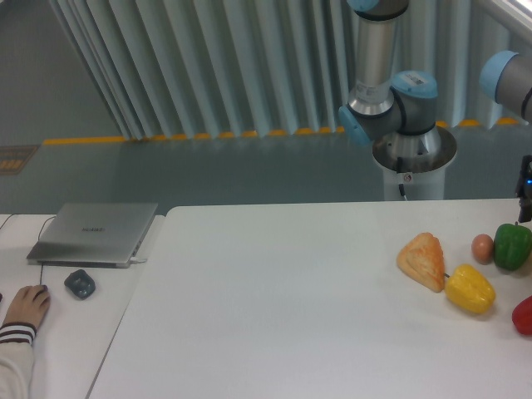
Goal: Place the triangular bread in the basket
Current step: 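Move the gripper over the orange triangular bread and lower it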
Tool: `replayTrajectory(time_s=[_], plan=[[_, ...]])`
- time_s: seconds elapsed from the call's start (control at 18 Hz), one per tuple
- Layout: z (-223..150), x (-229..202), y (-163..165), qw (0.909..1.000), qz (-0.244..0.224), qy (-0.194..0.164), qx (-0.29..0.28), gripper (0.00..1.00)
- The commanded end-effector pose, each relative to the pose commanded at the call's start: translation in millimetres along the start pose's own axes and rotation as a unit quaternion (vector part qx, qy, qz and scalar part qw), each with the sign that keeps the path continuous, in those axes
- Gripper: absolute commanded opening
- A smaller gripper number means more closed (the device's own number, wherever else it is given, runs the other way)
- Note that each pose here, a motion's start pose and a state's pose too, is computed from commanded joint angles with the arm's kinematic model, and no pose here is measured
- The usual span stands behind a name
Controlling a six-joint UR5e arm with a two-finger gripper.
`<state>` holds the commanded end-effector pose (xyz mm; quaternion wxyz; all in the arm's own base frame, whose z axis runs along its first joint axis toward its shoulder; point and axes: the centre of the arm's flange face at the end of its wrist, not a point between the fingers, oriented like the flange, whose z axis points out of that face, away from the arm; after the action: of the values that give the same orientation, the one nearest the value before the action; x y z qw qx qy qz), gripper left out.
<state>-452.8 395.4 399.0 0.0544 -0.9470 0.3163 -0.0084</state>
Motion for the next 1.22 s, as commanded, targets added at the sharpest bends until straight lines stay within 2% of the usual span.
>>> replayTrajectory(time_s=[0.17,0.44,0.67,0.78,1.0,1.11,1.22], plan=[[-8,4,-11,0.9984,-0.057,-0.007,0.005,1.0],[-8,17,-30,0.9934,-0.111,-0.003,0.031,1.0],[-11,54,-78,0.9934,-0.111,0.0,0.029,1.0],[-13,74,-115,0.9938,-0.107,0.001,0.029,1.0],[-16,109,-171,0.9897,-0.139,0.004,0.031,1.0],[-12,115,-180,0.9896,-0.141,0.008,0.029,1.0],[-1,119,-176,0.9899,-0.141,0.014,0.01,1.0]])
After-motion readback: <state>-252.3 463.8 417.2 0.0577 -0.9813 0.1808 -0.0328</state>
